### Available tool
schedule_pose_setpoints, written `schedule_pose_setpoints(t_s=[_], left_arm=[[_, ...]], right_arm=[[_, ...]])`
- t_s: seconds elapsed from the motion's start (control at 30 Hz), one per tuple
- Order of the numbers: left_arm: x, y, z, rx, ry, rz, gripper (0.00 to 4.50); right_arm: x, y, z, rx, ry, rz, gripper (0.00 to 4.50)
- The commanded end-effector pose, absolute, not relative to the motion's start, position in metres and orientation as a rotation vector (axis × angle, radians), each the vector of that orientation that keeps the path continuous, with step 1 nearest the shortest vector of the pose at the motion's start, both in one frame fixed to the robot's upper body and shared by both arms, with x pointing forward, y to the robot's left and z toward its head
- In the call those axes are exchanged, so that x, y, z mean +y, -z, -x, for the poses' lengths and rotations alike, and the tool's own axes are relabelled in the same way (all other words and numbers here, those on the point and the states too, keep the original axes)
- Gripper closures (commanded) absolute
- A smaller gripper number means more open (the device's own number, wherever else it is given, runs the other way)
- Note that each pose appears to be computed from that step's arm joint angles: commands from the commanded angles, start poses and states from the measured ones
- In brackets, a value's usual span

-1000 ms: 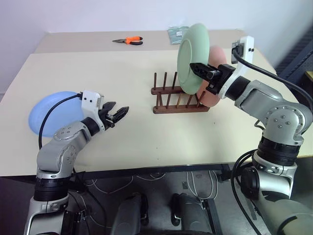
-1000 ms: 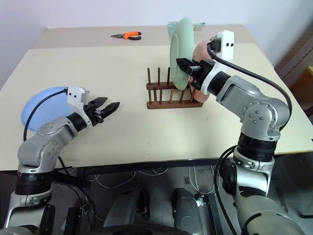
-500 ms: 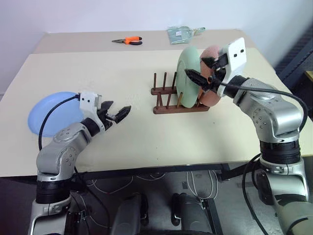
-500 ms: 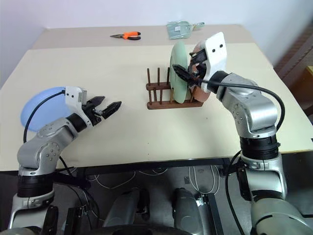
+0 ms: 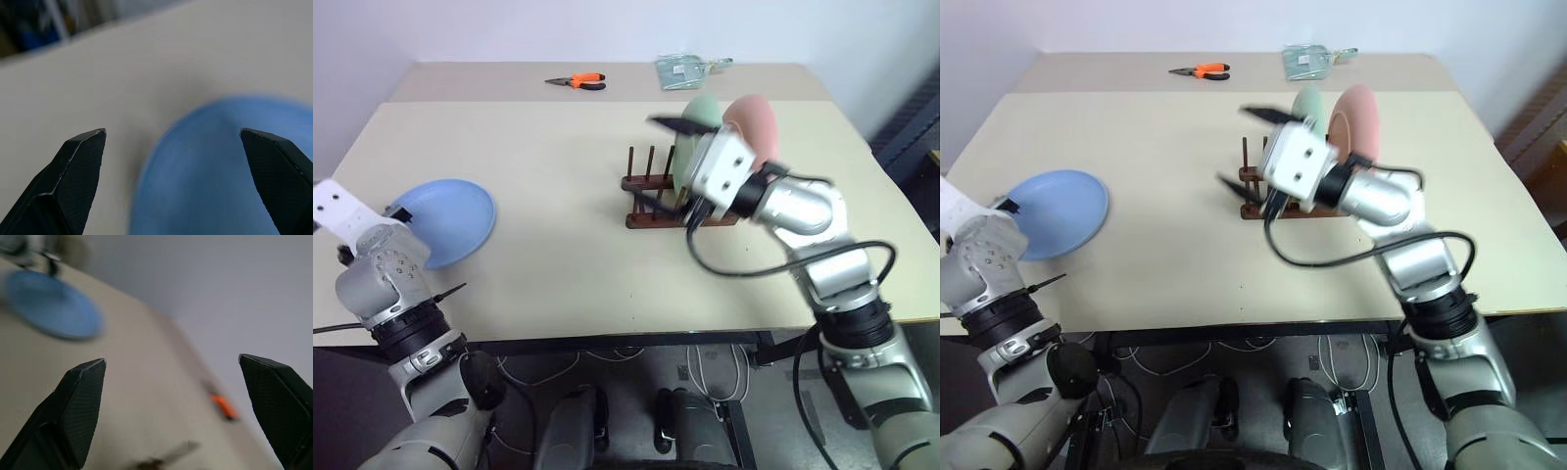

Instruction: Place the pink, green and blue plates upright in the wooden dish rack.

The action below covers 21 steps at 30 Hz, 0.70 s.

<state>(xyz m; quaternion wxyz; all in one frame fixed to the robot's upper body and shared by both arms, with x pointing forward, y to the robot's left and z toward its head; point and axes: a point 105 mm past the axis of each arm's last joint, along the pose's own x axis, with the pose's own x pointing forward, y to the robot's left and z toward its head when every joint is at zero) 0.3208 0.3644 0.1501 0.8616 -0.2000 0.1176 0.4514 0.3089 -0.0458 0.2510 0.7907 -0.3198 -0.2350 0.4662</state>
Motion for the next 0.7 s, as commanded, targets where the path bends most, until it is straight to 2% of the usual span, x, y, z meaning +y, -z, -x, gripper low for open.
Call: schedule_pose_setpoints(t_s=[0.03, 0.07, 0.1, 0.17, 0.27, 0.37, 0.4, 0.47, 0.57, 0.7], left_arm=[[0.352, -0.147, -0.322, 0.286, -0.855, 0.493, 0.00], [0.345, -0.140, -0.324, 0.305, -0.822, 0.542, 0.00], [0.340, -0.135, -0.324, 0.310, -0.794, 0.588, 0.52], [0.335, -0.129, -0.322, 0.319, -0.790, 0.647, 1.21], [0.335, -0.130, -0.320, 0.309, -0.799, 0.670, 2.76], [0.334, -0.149, -0.329, 0.248, -0.745, 0.604, 4.28], [0.331, -0.161, -0.336, 0.206, -0.694, 0.557, 4.43], [0.311, -0.196, -0.352, 0.079, -0.530, 0.461, 4.43], [0.261, -0.251, -0.366, -0.102, -0.252, 0.391, 4.43], [0.223, -0.275, -0.365, -0.149, -0.092, 0.306, 4.43]], right_arm=[[-0.040, -0.254, -0.298, -0.556, -1.034, 0.705, 0.04], [-0.039, -0.251, -0.298, -0.550, -1.038, 0.709, 0.04], [-0.039, -0.249, -0.298, -0.543, -1.041, 0.709, 0.00], [-0.039, -0.246, -0.299, -0.537, -1.038, 0.724, 0.00], [-0.041, -0.244, -0.301, -0.538, -1.025, 0.741, 0.00], [-0.045, -0.246, -0.307, -0.529, -0.986, 0.754, 0.00], [-0.046, -0.246, -0.309, -0.518, -0.978, 0.757, 0.00], [-0.048, -0.243, -0.312, -0.484, -0.983, 0.773, 0.00], [-0.044, -0.239, -0.314, -0.475, -0.995, 0.831, 0.00], [-0.027, -0.234, -0.319, -0.496, -1.005, 0.909, 0.00]])
